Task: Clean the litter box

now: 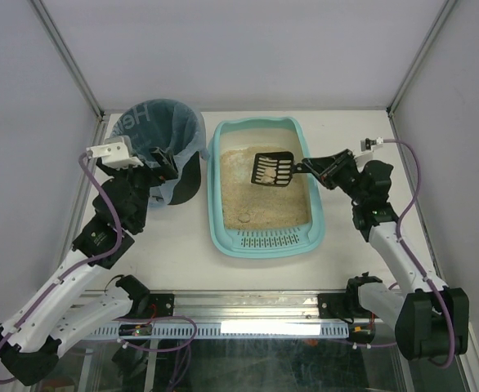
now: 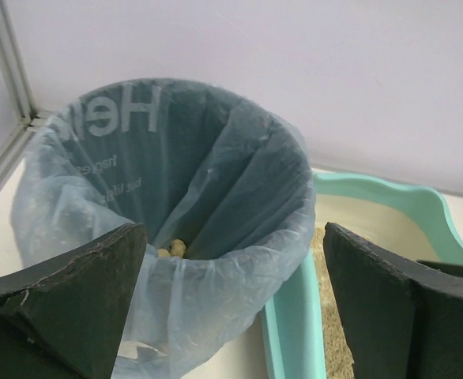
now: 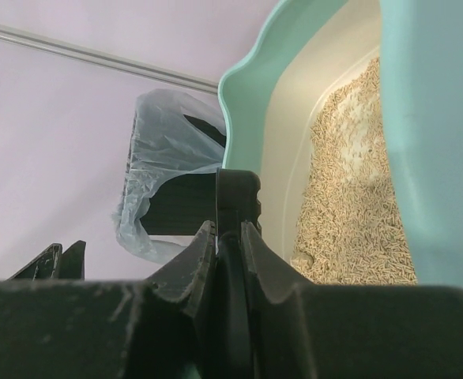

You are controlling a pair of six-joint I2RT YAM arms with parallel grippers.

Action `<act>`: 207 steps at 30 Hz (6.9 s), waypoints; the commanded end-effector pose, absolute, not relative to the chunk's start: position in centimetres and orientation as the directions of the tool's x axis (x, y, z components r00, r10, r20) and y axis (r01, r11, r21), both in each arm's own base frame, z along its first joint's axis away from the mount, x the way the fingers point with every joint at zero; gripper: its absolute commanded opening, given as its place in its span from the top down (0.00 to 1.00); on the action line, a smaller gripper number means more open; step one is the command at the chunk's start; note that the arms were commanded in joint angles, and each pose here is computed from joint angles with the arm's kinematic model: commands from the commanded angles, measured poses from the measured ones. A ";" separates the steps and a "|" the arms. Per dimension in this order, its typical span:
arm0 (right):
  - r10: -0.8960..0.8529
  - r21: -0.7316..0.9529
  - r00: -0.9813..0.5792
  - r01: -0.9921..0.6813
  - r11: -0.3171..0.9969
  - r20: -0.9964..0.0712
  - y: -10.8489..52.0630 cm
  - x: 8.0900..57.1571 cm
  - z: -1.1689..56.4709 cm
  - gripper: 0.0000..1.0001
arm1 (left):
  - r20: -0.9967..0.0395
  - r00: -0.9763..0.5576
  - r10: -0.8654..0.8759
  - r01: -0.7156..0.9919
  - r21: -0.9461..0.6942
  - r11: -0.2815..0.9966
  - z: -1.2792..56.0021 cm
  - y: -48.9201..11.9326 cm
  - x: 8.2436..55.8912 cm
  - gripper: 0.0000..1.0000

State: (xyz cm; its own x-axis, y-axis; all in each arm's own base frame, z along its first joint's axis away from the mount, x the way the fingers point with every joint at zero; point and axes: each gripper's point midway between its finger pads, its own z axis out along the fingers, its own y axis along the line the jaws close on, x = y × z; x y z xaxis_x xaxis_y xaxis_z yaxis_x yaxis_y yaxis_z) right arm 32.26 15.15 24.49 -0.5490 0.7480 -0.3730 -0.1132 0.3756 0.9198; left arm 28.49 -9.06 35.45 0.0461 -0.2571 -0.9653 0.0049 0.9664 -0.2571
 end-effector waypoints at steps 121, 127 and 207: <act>0.322 0.318 -0.052 -0.367 0.874 -0.945 21.8 30.5 37.7 1.00 | -0.914 0.191 -0.357 -0.229 -0.395 0.890 37.1 -2.4 27.7 0.01; 0.412 0.474 -0.265 -0.245 0.846 -0.872 20.9 28.9 30.7 1.00 | -0.921 0.176 -0.348 -0.232 -0.383 0.894 36.8 -2.6 27.9 0.01; 0.321 0.350 -0.203 -0.123 0.929 -0.925 6.5 18.2 27.4 0.00 | -0.901 -0.210 -0.379 0.169 -0.415 0.894 30.0 -9.1 21.8 0.01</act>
